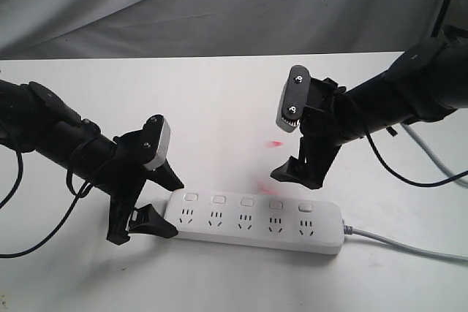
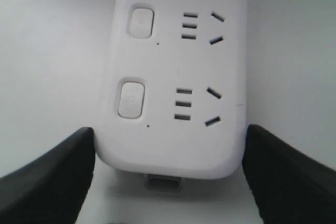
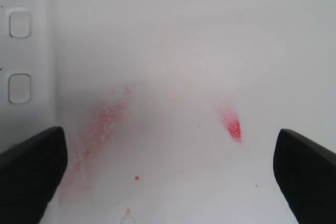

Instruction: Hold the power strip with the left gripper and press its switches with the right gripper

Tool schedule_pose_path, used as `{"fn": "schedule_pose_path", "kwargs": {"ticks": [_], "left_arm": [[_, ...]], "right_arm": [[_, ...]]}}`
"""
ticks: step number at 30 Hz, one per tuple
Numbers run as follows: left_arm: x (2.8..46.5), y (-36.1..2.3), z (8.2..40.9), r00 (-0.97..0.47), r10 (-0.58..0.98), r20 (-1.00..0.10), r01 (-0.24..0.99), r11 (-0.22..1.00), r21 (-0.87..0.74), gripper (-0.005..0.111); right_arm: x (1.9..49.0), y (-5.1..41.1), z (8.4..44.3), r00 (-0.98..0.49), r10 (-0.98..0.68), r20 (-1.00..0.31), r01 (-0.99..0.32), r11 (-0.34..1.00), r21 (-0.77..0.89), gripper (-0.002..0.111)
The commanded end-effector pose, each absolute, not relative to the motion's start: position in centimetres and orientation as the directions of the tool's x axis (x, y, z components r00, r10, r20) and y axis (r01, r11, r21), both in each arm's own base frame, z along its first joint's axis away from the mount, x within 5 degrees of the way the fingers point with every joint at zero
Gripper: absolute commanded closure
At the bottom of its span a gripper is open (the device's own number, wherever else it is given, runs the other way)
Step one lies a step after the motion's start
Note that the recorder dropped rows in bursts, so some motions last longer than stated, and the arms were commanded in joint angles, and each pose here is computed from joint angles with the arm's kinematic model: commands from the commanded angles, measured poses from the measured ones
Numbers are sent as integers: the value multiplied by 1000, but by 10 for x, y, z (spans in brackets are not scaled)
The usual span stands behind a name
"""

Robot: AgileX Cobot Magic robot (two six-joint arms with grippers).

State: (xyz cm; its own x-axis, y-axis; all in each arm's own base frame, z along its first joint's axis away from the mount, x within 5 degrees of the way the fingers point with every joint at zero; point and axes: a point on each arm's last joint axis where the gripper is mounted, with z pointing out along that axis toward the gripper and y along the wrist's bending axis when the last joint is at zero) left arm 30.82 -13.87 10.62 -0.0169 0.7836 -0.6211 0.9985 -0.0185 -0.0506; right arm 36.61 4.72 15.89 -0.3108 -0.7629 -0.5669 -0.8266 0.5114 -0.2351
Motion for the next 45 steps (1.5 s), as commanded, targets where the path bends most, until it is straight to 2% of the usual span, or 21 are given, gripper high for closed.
{"fn": "schedule_pose_path", "kwargs": {"ticks": [1,6,11,21,28,30,39,45], "left_arm": [[310,-141,108,-16,780,-626,999,-11,-40,107],[310,-141,108,-16,780,-626,999,-11,-40,107],[310,-141,108,-16,780,-626,999,-11,-40,107],[310,-141,108,-16,780,-626,999,-11,-40,107],[310,-141,108,-16,780,-626,999,-11,-40,107],[310,-141,108,-16,780,-626,999,-11,-40,107],[310,-141,108,-16,780,-626,999,-11,-40,107],[310,-141,108,-16,780,-626,999,-11,-40,107]], "right_arm": [[365,48,162,-312,-759,-572,-818,521,-245,10],[364,49,163,-330,-741,-585,-816,535,-217,10],[360,46,160,-318,-774,-548,-847,492,-203,10],[354,30,159,-306,-771,-559,-881,451,-141,10],[347,16,164,-240,-707,-665,-923,378,-68,10],[347,16,164,-235,-715,-659,-926,371,-73,10],[348,15,155,-248,-719,-650,-928,370,-56,10],[351,12,135,-285,-727,-624,-920,389,-33,10]]}}
